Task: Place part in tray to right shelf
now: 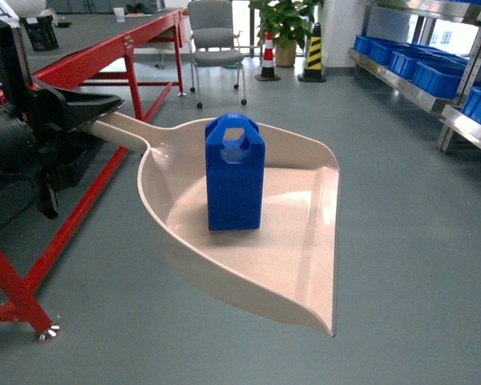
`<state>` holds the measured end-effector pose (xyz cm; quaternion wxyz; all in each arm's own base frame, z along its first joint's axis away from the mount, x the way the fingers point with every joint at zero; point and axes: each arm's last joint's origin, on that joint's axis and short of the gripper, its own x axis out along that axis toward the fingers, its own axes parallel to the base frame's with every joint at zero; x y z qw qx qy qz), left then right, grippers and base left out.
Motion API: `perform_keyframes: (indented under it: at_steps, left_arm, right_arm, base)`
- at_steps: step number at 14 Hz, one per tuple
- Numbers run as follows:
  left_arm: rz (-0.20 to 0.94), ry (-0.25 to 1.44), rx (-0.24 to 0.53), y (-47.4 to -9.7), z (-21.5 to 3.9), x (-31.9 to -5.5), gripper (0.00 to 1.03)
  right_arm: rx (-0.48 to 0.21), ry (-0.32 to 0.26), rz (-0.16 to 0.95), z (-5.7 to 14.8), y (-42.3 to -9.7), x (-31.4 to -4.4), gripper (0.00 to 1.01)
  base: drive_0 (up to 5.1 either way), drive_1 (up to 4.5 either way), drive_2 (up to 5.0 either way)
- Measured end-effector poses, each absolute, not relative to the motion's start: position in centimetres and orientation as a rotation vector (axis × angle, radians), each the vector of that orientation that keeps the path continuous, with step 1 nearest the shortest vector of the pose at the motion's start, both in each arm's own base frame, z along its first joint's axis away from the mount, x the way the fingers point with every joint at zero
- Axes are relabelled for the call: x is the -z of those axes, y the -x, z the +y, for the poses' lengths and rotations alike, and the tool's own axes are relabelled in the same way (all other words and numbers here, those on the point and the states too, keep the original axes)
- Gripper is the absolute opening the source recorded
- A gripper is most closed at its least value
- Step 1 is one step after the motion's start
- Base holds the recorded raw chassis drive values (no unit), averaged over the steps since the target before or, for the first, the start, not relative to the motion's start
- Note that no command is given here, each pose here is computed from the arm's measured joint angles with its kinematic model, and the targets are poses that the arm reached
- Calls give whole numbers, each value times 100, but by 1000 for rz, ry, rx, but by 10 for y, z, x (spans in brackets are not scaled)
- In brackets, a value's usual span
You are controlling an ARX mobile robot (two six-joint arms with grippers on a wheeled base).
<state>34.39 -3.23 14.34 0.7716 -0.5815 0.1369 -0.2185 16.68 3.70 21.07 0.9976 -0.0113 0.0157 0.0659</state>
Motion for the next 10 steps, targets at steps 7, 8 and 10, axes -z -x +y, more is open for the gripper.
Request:
perform_keyframes:
  at_steps: [7, 8, 10]
  left_arm:
    - [297, 1261, 472, -344, -32, -143, 16]
    - [301, 1261, 470, -344, -32, -143, 16]
    - [299, 1261, 472, -344, -32, -143, 16]
  right_arm:
    - [-131, 21, 27, 37, -167, -211, 98]
    - [-132, 23, 34, 37, -167, -210, 98]
    - [-131, 22, 30, 37, -167, -211, 98]
  base:
    - [13, 446, -420]
    - [20, 453, -413]
    - [7, 441, -426]
